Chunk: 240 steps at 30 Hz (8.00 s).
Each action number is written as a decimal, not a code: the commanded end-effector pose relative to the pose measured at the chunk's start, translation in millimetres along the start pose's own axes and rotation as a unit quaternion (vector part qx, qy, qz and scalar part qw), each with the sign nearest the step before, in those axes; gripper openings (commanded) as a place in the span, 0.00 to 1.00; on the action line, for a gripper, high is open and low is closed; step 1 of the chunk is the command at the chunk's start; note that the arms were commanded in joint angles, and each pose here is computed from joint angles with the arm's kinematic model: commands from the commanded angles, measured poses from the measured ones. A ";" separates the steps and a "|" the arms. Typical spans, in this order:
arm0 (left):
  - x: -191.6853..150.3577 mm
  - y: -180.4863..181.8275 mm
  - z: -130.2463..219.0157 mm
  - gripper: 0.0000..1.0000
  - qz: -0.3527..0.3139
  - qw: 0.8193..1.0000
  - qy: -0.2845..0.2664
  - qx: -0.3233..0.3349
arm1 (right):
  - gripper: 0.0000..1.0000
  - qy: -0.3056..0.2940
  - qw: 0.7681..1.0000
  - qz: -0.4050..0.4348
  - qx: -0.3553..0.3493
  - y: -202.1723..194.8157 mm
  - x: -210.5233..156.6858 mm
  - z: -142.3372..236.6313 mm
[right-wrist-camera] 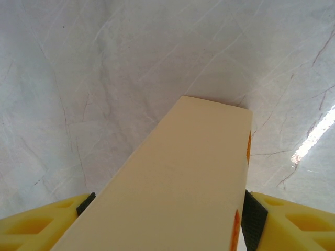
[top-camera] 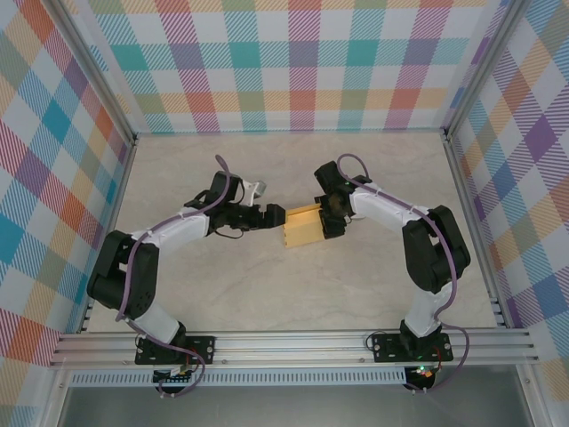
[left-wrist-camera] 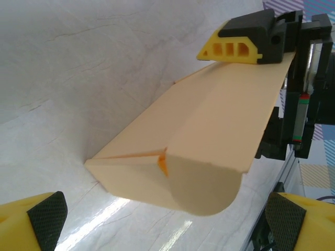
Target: Fold the paper box
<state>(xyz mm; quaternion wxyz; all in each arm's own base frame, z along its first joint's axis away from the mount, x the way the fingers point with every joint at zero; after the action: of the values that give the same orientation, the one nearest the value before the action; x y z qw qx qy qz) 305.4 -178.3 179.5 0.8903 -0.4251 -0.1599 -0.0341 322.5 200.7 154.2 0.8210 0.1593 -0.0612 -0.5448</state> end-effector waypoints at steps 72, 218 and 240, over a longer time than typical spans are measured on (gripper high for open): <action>-9.0 17.0 -3.2 0.98 0.019 1.000 -0.015 0.001 | 0.73 0.026 0.998 0.017 -0.057 -12.9 -12.2 -19.6; 32.7 -1.2 -33.7 0.98 0.154 0.977 -0.042 -0.140 | 0.90 0.062 0.997 0.026 -0.027 -22.6 -14.8 -40.4; -3.0 38.4 -25.5 0.98 0.089 0.995 0.008 -0.048 | 0.79 0.050 0.999 0.016 -0.016 -20.0 -11.8 -33.5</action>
<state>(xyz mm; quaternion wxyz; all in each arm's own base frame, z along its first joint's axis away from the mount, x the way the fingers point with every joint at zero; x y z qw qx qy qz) 326.4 -178.2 136.0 0.8652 -0.4850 -0.1112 0.0622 338.7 201.7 145.7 0.8044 0.2251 -0.0848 -0.5432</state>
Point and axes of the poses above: each hand's point on the last joint's axis, 136 mm out from that joint toward the fingers, its own z axis back along the fingers, its own y axis along the line the jaws close on, x = y × z, the point moved 9 cm from there along z, back along the fingers, and after that the axes turned 7 degrees about z, right-handed, at the moved point
